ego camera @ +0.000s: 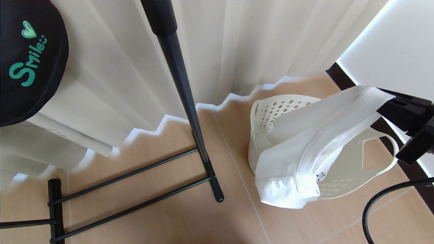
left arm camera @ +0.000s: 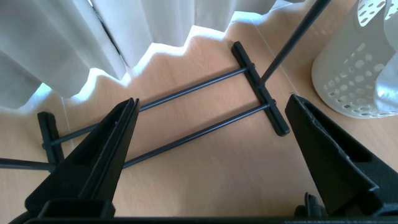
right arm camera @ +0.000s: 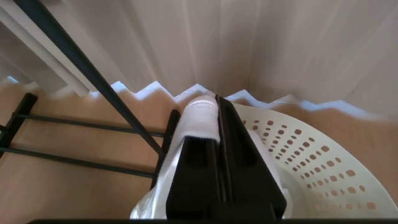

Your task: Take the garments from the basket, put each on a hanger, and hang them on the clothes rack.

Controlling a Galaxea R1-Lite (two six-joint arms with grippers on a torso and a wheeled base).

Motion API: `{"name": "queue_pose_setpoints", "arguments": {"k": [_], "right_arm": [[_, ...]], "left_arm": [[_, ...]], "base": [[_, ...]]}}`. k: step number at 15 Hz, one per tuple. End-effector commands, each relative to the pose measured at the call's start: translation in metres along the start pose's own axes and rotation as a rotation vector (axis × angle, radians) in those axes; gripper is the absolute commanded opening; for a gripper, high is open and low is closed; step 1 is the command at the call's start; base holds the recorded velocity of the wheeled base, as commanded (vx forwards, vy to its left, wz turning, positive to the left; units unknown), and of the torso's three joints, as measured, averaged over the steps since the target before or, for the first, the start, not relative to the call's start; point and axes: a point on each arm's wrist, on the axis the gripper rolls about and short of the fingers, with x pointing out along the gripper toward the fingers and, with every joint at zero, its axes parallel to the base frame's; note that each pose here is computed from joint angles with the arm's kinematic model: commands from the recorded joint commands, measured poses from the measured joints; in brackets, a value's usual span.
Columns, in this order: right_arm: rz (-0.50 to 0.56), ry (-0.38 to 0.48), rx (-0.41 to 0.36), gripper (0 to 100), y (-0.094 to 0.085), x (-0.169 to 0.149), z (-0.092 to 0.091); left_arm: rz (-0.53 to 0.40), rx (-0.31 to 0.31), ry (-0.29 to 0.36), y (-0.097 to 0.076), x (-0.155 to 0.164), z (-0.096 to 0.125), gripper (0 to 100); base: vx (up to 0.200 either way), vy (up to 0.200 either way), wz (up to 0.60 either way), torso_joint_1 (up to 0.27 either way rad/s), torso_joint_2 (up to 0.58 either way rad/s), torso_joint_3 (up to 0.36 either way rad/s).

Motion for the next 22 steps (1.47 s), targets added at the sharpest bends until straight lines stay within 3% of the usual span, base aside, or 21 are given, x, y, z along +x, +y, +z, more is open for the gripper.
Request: {"name": "queue_pose_setpoints", "arguments": {"k": [1, 8, 18, 22], "right_arm": [[-0.004, -0.038, 0.001, 0, -0.001, -0.012, 0.006], [0.000, -0.007, -0.001, 0, 0.000, -0.009, -0.001], [0.002, 0.050, -0.011, 0, 0.002, -0.003, -0.015], [-0.025, 0.059, -0.044, 0, -0.005, -0.004, -0.019]], "left_arm": [[-0.001, 0.001, 0.001, 0.000, 0.000, 0.000, 100], [-0.001, -0.002, 0.001, 0.000, 0.000, 0.000, 100], [-0.001, -0.002, 0.000, 0.000, 0.000, 0.000, 100], [-0.001, -0.002, 0.001, 0.000, 0.000, 0.000, 100]], "base": [[0.000, 0.000, 0.00, 0.000, 0.00, 0.000], [0.000, 0.000, 0.00, 0.000, 0.00, 0.030], [0.000, 0.000, 0.00, 0.000, 0.00, 0.194], [0.000, 0.000, 0.00, -0.006, -0.05, 0.146]]}}
